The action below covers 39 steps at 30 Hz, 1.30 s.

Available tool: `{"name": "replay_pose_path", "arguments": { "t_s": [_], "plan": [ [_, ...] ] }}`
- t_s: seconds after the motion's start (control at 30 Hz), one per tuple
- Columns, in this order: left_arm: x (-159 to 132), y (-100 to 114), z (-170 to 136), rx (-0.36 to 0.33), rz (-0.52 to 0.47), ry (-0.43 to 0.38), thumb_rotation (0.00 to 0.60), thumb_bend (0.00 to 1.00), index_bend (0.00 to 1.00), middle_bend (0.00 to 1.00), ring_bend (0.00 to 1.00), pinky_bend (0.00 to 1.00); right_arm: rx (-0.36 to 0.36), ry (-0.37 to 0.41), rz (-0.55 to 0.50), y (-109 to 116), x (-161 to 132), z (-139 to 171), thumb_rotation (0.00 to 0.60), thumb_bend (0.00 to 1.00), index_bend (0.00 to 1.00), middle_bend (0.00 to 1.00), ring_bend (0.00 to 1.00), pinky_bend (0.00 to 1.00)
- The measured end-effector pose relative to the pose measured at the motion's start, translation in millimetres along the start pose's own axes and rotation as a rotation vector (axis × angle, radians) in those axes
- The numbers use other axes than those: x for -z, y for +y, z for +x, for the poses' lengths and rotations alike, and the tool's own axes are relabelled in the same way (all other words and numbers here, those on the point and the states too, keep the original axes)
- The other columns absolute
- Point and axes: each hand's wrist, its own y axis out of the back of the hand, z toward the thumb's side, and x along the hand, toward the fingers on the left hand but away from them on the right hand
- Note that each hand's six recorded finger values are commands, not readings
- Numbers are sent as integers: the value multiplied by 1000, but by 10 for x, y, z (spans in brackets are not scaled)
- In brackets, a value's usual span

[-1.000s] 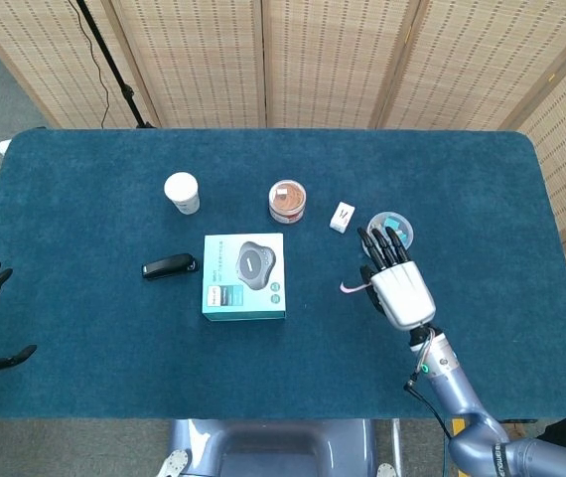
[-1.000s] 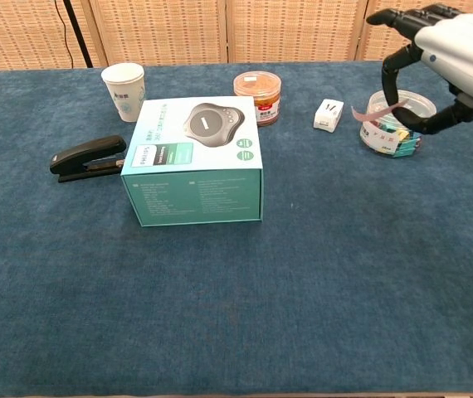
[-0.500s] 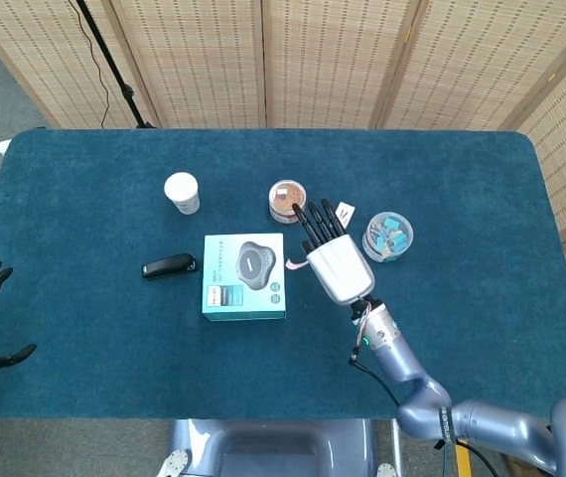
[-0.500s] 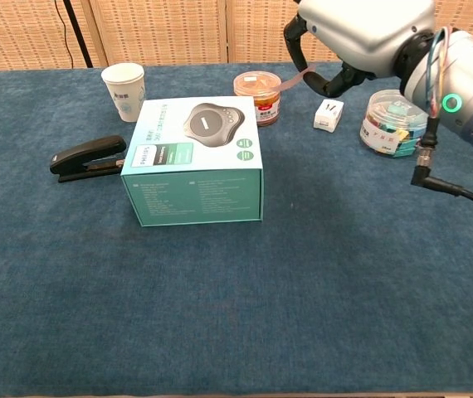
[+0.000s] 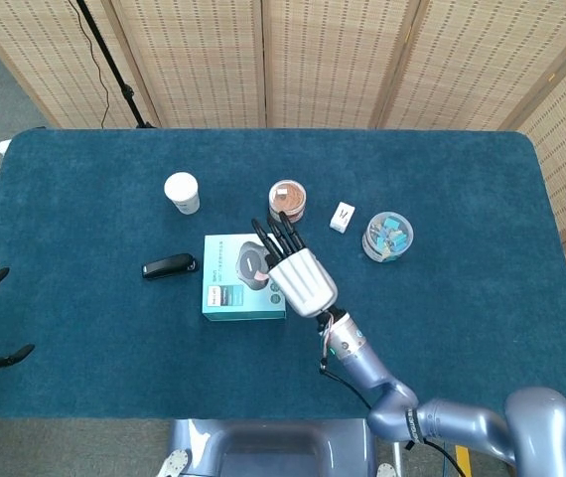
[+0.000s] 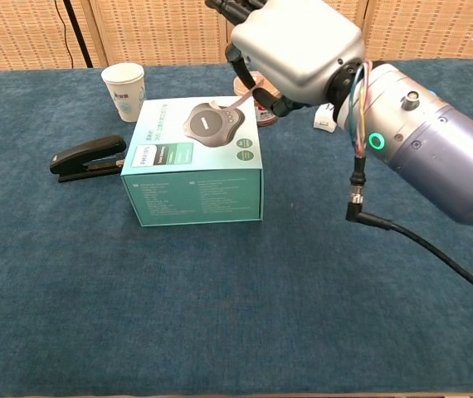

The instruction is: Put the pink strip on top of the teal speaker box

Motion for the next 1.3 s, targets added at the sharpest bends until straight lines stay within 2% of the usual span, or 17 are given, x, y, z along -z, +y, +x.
{"name": "replay_pose_path", "arguments": {
  "t_s": [0.23, 0.6, 0.93, 1.3],
  "plan": [
    [3, 2, -2, 4, -6, -2, 600, 0, 0, 0, 0, 0, 28, 15, 51, 14, -173, -50, 600, 696, 650, 0, 0, 0],
    [29, 27, -16, 5, -19, 0, 600, 0, 0, 0, 0, 0, 28, 18, 161, -42, -328, -120, 600, 721, 647, 0, 0, 0],
    [14, 8, -16, 21, -24, -7, 600, 0, 0, 0, 0, 0, 21, 7, 165, -63, -507, -123, 600, 721, 644, 0, 0, 0],
    [32, 37, -30, 19, -39, -11, 600, 0, 0, 0, 0, 0, 35, -31, 178, -79, -529, -146, 600, 721, 642, 0, 0, 0]
  ]
}}
